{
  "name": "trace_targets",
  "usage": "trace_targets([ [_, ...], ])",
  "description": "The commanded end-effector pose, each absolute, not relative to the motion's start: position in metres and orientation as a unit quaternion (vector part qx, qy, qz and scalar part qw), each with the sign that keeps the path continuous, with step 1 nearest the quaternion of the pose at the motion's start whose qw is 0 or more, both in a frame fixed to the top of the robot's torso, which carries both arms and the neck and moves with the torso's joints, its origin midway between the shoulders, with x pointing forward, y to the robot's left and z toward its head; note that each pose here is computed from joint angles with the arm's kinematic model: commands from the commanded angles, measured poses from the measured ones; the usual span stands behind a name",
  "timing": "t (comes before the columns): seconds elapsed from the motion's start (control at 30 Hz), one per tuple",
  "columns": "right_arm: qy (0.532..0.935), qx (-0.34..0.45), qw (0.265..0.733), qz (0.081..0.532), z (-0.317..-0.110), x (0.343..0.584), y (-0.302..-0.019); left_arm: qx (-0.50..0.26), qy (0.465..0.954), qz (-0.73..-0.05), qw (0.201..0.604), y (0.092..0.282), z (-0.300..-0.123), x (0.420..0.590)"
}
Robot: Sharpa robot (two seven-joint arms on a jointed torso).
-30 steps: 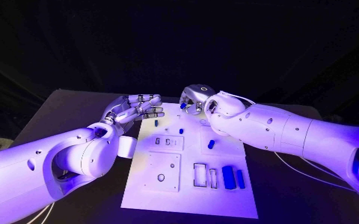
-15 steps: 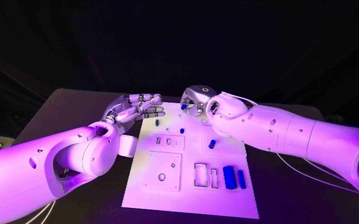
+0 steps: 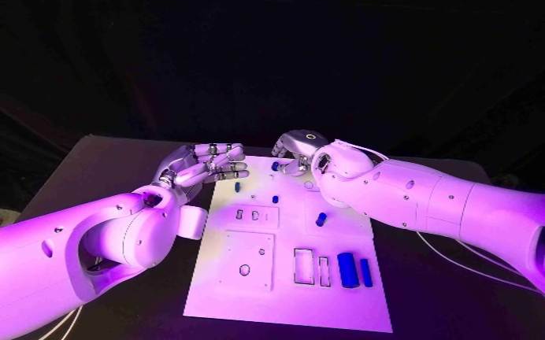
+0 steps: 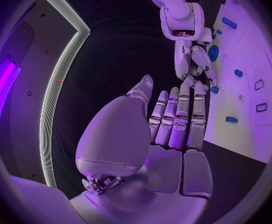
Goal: Assemble the parts on the task board
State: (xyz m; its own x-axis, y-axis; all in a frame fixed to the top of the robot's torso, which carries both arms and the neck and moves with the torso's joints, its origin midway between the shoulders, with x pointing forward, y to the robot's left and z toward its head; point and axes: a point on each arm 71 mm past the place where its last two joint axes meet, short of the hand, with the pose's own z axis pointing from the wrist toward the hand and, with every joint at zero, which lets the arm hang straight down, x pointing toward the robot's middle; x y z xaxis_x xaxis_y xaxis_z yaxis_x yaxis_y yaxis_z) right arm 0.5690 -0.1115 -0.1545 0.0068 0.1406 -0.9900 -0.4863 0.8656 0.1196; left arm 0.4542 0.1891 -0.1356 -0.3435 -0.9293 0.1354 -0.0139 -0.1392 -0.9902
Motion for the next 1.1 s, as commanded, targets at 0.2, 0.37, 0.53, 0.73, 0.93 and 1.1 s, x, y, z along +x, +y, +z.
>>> trace_targets([
  [0.2, 0.667, -0.132, 0.696, 0.231, -0.154, 0.567, -0.112, -0.431, 0.542, -0.623, 0.365, 0.187, -0.134, 0.454],
  [0.37, 0.659, -0.125, 0.702, 0.237, -0.151, 0.561, -0.121, -0.432, 0.541, -0.622, 0.366, 0.189, -0.134, 0.454],
  [0.53, 0.666, -0.094, 0.699, 0.241, -0.141, 0.550, -0.152, -0.433, 0.541, -0.620, 0.368, 0.192, -0.134, 0.455],
  [0.73, 0.699, -0.036, 0.675, 0.231, -0.131, 0.541, -0.203, -0.434, 0.539, -0.618, 0.372, 0.197, -0.133, 0.455],
  [0.93, 0.727, -0.001, 0.652, 0.214, -0.131, 0.536, -0.238, -0.434, 0.539, -0.618, 0.373, 0.198, -0.133, 0.455],
  [1.1, 0.737, 0.015, 0.643, 0.207, -0.133, 0.540, -0.250, -0.434, 0.539, -0.618, 0.373, 0.199, -0.133, 0.456],
])
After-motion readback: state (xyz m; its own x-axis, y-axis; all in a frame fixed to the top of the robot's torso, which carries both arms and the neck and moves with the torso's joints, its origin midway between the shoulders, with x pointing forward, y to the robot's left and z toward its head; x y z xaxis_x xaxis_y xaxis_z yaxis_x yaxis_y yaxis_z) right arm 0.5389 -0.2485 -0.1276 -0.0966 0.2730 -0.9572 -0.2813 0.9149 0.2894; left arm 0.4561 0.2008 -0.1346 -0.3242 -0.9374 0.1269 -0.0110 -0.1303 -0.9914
